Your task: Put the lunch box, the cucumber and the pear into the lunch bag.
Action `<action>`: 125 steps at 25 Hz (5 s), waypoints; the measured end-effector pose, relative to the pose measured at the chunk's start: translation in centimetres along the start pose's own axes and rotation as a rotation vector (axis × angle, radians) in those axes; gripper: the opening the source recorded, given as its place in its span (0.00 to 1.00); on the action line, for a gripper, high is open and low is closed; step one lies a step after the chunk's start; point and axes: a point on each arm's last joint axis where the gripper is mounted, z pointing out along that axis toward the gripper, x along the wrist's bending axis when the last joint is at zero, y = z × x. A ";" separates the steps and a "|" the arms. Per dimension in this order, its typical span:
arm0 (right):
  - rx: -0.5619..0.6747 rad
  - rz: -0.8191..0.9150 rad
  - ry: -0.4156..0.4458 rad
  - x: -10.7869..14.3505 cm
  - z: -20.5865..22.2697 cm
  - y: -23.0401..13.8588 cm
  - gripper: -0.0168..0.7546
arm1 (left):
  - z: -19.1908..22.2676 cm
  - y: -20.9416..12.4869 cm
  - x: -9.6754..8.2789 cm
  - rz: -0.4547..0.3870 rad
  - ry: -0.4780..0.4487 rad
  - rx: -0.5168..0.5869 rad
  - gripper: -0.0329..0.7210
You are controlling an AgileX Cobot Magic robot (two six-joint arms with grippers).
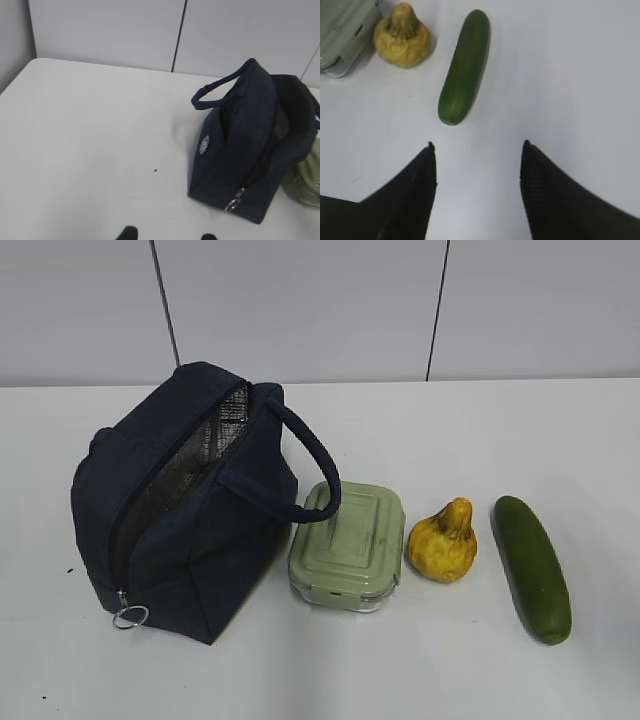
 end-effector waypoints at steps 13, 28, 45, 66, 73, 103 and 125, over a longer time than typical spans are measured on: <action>0.272 0.017 0.034 0.8 11.3 8.6 0.58 | 8.7 6.0 -2.3 0.012 -0.254 0.325 0.44; 0.374 0.138 0.057 -0.7 16.5 9.9 0.67 | 22.9 12.1 -3.3 0.129 -0.403 0.508 0.55; 0.447 0.149 0.098 -0.6 22.4 12.1 0.67 | 26.5 10.7 -3.4 0.094 -0.440 0.559 0.42; 0.616 0.103 0.058 -0.9 27.7 10.0 0.52 | 26.8 10.6 -3.4 0.113 -0.448 0.547 0.02; 0.437 0.013 0.077 -1.0 23.7 15.5 0.48 | 26.9 10.7 -3.3 0.110 -0.439 0.535 0.02; -0.072 -0.133 0.859 22.2 21.9 24.1 0.57 | 27.0 10.8 -3.4 0.094 -0.439 0.523 0.02; 0.388 -0.107 0.332 3.6 18.7 23.9 0.78 | 27.0 10.8 -3.4 0.093 -0.440 0.524 0.02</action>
